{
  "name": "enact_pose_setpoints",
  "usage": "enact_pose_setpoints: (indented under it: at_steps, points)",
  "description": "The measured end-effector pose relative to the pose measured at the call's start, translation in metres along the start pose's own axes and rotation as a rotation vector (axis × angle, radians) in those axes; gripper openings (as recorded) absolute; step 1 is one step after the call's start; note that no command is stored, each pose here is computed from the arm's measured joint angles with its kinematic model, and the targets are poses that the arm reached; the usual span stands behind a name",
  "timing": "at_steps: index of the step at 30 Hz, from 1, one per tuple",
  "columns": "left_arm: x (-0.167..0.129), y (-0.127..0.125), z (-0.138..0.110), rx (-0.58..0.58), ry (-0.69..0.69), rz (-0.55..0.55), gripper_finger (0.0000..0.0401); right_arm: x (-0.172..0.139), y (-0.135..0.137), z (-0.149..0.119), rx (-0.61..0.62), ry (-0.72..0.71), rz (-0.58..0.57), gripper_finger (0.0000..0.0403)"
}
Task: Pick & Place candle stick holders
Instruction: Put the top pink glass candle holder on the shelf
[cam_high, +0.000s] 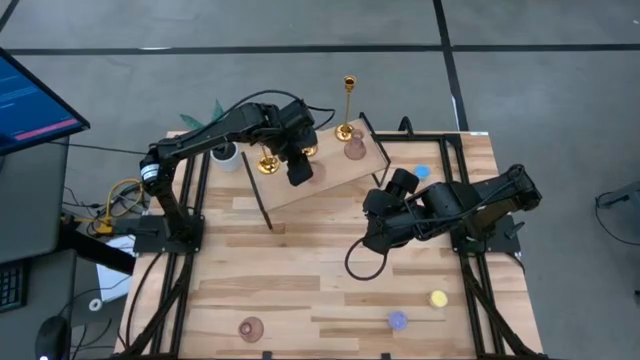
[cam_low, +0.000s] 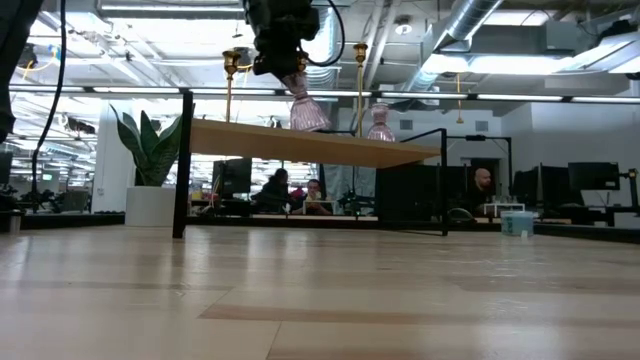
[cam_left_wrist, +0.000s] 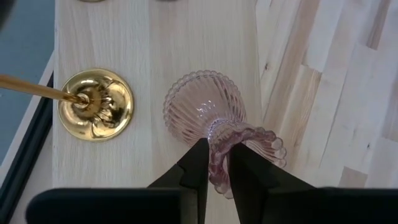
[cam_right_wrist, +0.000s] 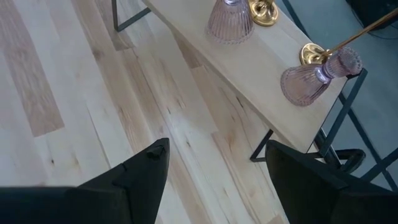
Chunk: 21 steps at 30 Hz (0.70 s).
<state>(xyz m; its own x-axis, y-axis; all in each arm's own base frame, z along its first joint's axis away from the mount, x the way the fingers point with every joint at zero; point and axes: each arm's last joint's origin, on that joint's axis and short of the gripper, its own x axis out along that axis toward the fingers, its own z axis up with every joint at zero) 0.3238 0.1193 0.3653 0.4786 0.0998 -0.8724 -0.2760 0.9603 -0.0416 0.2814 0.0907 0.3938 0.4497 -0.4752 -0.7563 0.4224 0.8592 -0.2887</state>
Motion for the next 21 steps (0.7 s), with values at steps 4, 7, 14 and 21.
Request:
enact_pose_setpoints:
  at_steps: [4, 7, 14, 21]
  points:
    - [0.0, 0.0, 0.0005, 0.0, -0.006, 0.0, 0.0058, 0.0, 0.0001, 0.0001, 0.001, -0.001, 0.001, 0.0256]
    - [0.0, 0.0001, 0.0013, 0.001, -0.014, 0.001, 0.0063, 0.0, 0.0001, 0.0001, 0.001, -0.001, 0.001, 0.0256]
    - [0.0, 0.0, 0.0019, 0.001, -0.02, 0.0, 0.0075, 0.0, 0.0001, 0.0002, 0.002, -0.002, 0.001, 0.0256]
    - [-0.0001, 0.0002, 0.0034, 0.009, -0.035, 0.002, 0.0077, -0.0001, 0.0002, 0.0001, 0.003, -0.002, 0.001, 0.0256]
